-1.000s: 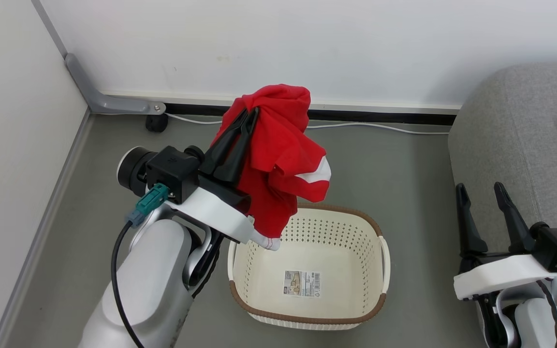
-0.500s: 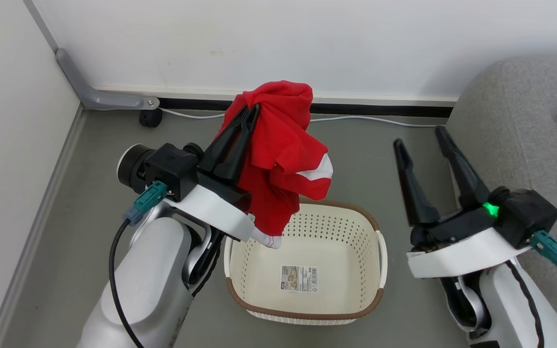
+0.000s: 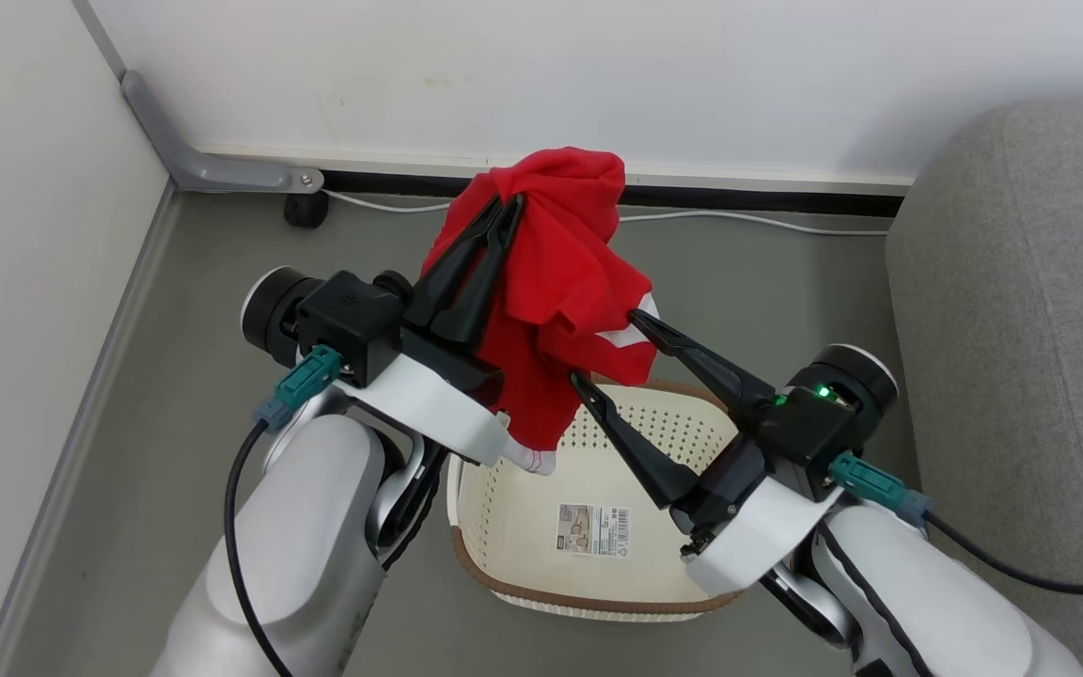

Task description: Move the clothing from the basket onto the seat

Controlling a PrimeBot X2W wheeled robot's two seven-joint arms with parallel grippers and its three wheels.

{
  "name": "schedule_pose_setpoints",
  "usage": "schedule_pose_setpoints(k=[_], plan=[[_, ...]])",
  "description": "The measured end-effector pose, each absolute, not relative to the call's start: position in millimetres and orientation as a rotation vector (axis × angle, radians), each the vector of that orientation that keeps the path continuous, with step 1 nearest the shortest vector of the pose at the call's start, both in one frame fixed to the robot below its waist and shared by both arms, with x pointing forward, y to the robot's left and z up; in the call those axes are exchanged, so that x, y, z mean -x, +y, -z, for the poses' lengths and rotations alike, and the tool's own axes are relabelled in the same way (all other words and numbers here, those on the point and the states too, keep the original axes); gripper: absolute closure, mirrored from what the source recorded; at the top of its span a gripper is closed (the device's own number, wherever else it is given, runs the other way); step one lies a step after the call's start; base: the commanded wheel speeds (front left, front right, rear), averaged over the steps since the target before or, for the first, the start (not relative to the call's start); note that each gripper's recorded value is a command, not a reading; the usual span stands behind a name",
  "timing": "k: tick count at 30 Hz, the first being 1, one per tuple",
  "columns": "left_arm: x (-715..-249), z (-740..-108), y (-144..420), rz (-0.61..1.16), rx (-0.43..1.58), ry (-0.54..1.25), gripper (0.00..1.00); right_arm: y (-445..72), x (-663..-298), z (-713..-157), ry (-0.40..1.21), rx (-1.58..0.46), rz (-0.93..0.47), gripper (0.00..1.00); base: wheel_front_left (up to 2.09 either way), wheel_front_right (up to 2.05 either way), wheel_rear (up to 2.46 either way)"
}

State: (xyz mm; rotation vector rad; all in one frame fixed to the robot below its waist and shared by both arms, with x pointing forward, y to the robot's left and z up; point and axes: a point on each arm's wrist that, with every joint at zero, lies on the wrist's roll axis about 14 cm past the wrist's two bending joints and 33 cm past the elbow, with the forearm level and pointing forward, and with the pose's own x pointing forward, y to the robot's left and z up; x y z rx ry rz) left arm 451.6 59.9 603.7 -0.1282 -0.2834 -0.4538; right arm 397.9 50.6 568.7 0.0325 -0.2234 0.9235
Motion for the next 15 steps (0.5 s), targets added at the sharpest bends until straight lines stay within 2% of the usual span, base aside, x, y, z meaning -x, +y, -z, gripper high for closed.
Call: schedule_pose_setpoints(k=[14, 15], plan=[[-447, -597, 62, 0.453, 0.126, -0.266, 1.0, 87, -428, -531, -0.112, 0.099, -0.96, 0.0, 0.0, 0.0, 0.0], [-447, -596, 62, 0.454, 0.125, -0.265, 1.0, 88, -430, -528, -0.101, 0.1, -0.958, 0.42, 0.0, 0.0, 0.0]])
